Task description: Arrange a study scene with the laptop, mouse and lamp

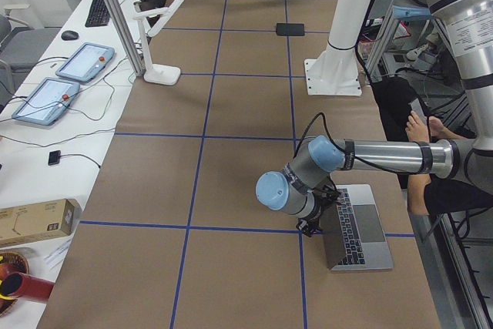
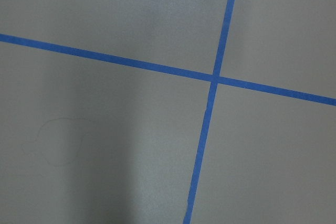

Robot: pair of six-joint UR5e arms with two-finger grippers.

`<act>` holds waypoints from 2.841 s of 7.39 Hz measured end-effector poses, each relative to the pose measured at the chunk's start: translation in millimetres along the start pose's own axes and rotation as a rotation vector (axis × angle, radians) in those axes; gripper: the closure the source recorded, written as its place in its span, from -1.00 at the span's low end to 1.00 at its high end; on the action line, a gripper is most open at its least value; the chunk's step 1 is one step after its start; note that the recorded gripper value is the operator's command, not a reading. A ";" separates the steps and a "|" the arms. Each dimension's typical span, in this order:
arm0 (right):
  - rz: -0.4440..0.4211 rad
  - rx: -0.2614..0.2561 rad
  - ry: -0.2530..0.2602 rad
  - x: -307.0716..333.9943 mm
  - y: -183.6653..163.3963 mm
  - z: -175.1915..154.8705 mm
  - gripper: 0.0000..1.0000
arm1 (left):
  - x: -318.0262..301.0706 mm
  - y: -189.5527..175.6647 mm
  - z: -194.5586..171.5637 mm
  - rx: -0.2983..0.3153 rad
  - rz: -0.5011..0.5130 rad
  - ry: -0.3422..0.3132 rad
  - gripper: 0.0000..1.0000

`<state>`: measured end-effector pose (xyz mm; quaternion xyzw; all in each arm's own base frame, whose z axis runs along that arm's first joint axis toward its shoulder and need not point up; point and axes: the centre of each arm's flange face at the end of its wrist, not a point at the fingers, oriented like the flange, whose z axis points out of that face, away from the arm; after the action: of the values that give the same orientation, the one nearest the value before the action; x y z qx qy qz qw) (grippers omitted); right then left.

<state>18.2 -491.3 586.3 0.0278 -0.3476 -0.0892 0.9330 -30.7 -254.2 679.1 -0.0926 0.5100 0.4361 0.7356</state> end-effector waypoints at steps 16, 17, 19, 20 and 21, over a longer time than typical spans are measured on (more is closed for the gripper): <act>-0.022 -0.001 -0.001 -11.4 -8.8 1.1 -1.00 | 1.4 18.6 14.2 -0.004 0.076 0.006 -0.98; -0.023 -0.002 -0.001 -12.1 -9.3 1.3 -1.00 | 1.4 27.2 20.7 -0.014 0.090 0.016 -0.98; -0.029 -0.003 -0.002 -14.8 -11.0 2.1 -1.00 | 1.3 36.9 26.3 -0.025 0.109 0.024 -0.98; -0.031 -0.004 -0.002 -15.6 -11.4 2.6 -1.00 | 1.1 39.1 27.3 -0.026 0.111 0.026 -0.98; -0.032 -0.004 -0.002 -16.4 -11.9 2.8 -1.00 | 1.2 41.6 29.0 -0.025 0.110 0.028 -0.98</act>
<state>2.5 -499.9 576.5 0.0314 -0.3479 -0.1051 0.9311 -41.8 -211.6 704.4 -0.0798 0.5190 0.4810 0.7021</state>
